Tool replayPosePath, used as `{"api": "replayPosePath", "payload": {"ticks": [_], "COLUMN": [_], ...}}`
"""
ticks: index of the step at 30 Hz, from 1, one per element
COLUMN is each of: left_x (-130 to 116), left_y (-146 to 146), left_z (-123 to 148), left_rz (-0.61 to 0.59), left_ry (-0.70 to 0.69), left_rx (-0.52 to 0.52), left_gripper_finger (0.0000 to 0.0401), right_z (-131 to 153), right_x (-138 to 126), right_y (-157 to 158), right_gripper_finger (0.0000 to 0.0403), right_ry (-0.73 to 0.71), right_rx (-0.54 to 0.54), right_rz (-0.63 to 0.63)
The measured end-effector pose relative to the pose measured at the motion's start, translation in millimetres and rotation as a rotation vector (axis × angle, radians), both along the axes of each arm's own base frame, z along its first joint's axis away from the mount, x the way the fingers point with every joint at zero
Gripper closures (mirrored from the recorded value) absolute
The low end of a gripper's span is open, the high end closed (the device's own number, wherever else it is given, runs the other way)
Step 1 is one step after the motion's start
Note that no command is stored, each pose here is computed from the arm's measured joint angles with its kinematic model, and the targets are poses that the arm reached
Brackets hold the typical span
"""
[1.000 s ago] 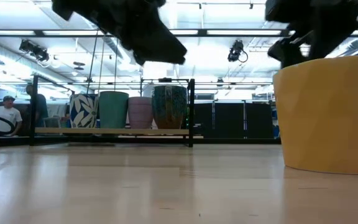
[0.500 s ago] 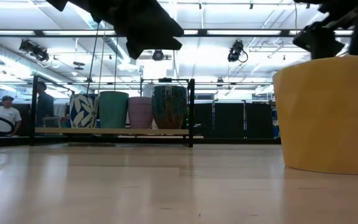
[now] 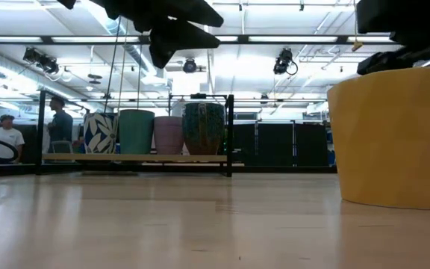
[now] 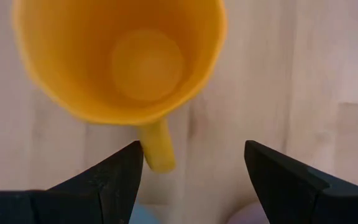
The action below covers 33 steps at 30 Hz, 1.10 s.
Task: Place coffee mugs
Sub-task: Put the yellow mug on the shelf
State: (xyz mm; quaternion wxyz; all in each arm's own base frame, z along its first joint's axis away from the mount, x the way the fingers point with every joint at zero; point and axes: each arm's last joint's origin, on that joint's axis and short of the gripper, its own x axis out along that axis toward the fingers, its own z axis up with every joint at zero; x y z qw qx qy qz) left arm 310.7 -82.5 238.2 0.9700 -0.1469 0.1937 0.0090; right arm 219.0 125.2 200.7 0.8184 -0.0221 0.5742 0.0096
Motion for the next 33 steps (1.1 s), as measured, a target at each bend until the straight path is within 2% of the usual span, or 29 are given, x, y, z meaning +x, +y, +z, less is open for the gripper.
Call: {"api": "replayPosePath", "payload": {"ticks": [6,15,20,24,28,33], "left_x": [-1,2,8,15,26,38], "left_y": [-2,-1,-3,-3,0,5], "left_z": [0,-3,-17,-27,-41,-59], "left_rz": [-0.017,-0.003,0.006,0.060,0.073,0.069], "left_ry": [0.002,0.004,0.033,0.027,0.011,0.003], "left_rx": [0.014,0.034,0.055,0.098,0.117,0.121], "left_gripper_finger": [0.0241,0.0241,0.0241,0.0241,0.0241,0.0241], "right_z": [-1,1,3,4,11,17], "right_x": [6,22,33,37,31,18], "right_y": [-10,-33,-44,-51,-58,-61], "right_gripper_finger": [0.0117,0.0117,0.0117,0.0117,0.0117,0.0117], "right_ry": [-0.040,-0.091,-0.144,-0.148,-0.128,-0.078], "right_rx": [-0.110,-0.207,-0.232,-0.255,-0.270,-0.218], "right_rz": [-0.019,0.016,0.052,0.091,0.103,0.102]}}
